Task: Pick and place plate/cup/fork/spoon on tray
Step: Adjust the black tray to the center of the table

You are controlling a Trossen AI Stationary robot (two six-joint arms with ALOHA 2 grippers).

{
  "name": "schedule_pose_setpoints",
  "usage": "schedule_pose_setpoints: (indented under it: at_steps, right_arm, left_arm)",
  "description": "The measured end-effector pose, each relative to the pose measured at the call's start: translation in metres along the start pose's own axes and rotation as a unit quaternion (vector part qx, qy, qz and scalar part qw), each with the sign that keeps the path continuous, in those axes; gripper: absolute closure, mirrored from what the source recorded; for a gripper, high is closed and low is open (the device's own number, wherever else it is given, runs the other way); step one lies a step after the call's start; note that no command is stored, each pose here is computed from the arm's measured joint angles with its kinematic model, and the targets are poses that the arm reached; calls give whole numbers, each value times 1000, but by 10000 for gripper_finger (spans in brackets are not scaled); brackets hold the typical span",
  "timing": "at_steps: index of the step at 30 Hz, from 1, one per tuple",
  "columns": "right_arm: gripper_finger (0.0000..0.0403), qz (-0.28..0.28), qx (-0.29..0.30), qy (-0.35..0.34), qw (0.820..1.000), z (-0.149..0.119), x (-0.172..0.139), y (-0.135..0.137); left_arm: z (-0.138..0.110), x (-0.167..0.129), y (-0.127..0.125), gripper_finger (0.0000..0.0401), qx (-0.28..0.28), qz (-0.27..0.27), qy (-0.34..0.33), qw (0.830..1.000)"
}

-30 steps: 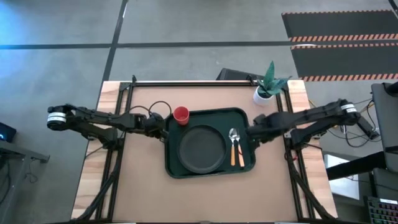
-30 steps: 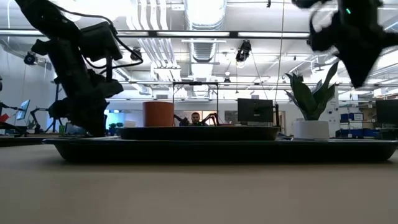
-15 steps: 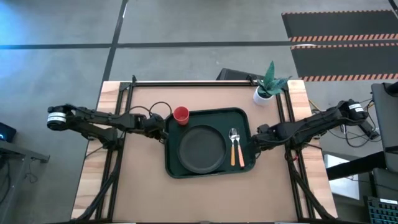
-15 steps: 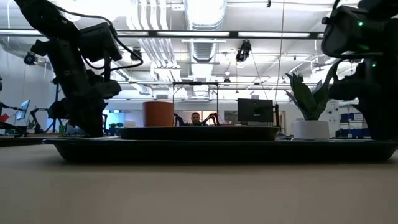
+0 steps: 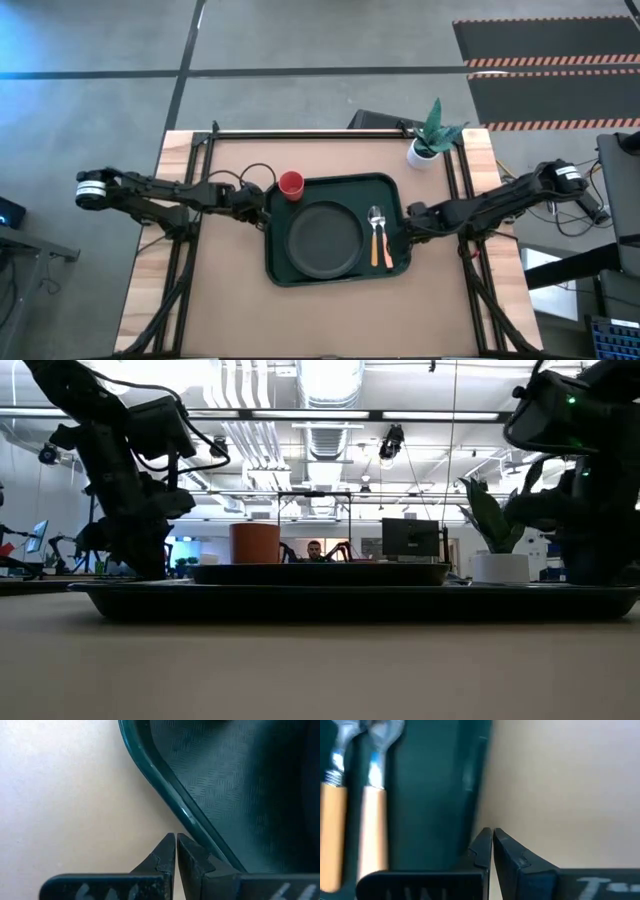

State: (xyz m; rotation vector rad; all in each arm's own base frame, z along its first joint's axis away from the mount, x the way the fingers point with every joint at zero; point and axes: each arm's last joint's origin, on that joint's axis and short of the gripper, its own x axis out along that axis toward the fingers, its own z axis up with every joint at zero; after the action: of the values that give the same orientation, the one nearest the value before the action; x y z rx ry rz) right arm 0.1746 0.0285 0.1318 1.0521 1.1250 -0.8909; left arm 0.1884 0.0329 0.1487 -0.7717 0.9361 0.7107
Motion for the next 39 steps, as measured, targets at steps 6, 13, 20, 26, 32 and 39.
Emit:
schedule_pose_setpoints:
  at_steps: [6, 13, 20, 26, 32, 39]
  right_arm:
    - [394, 15, 2, -3, 1000, 1, -4, 16]
    - [395, -8, 5, -4, 1000, -6, 3, 31]
    - [395, -20, 10, -14, 1000, -21, 4, 45]
    - [395, 10, 10, -2, 1000, -26, -2, 55]
    - [395, 2, 6, -5, 1000, -26, 1, 52]
    - [395, -9, -9, -8, 1000, -25, 1, 49]
  left_arm:
    - [0, 0, 3, 401, -1, 12, 2, 1000]
    - [3, 1, 7, 401, 9, 22, 0, 1000]
    - [4, 1, 10, 401, 9, 30, 1, 1000]
    - [3, 0, 11, 401, 18, 36, 10, 999]
    - [3, -1, 10, 401, 3, 20, 28, 999]
    - [1, -2, 7, 401, -17, 4, 44, 999]
